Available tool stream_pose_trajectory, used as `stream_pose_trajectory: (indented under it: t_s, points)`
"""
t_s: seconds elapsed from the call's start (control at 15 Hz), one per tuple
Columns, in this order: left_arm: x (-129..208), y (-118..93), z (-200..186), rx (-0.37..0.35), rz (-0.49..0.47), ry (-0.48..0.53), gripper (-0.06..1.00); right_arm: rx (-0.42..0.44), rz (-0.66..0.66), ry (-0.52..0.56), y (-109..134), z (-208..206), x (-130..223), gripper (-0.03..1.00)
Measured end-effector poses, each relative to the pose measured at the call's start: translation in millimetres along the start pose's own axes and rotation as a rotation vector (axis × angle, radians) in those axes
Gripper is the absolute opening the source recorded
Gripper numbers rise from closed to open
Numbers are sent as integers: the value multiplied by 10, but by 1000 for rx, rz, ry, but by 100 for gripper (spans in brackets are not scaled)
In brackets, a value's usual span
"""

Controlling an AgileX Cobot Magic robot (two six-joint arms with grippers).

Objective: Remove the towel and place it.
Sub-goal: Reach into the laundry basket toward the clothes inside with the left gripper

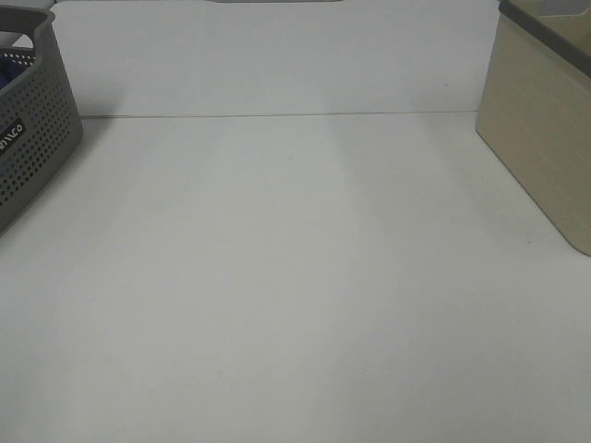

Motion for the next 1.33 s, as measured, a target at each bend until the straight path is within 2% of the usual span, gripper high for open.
stream_pose_trajectory:
  t_s: [0.47, 0.6, 0.8, 1.33]
  points:
    - [2, -1, -9, 2, 1, -7, 99, 0, 0, 0, 0, 0, 0, 75]
    - [2, -4, -8, 5, 27, -6, 99, 0, 0, 0, 0, 0, 0, 75]
    - [0, -74, -3, 55, 85, -4, 99, 0, 0, 0, 0, 0, 0, 75]
    - [1, -84, -11, 61, 96, -11, 99, 0, 0, 0, 0, 0, 0, 75]
Point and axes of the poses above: a point on each arm's last joint axis where the gripper is mounted, z pointing out along that axis toward the gripper, y along the wrist's bending axis when the last joint is at zero, x = y × z, the point moved 5 cm from there along z, pointing out along that axis toward the gripper, and after that the axes turned 3 degrees about z, right-handed, at the moved point
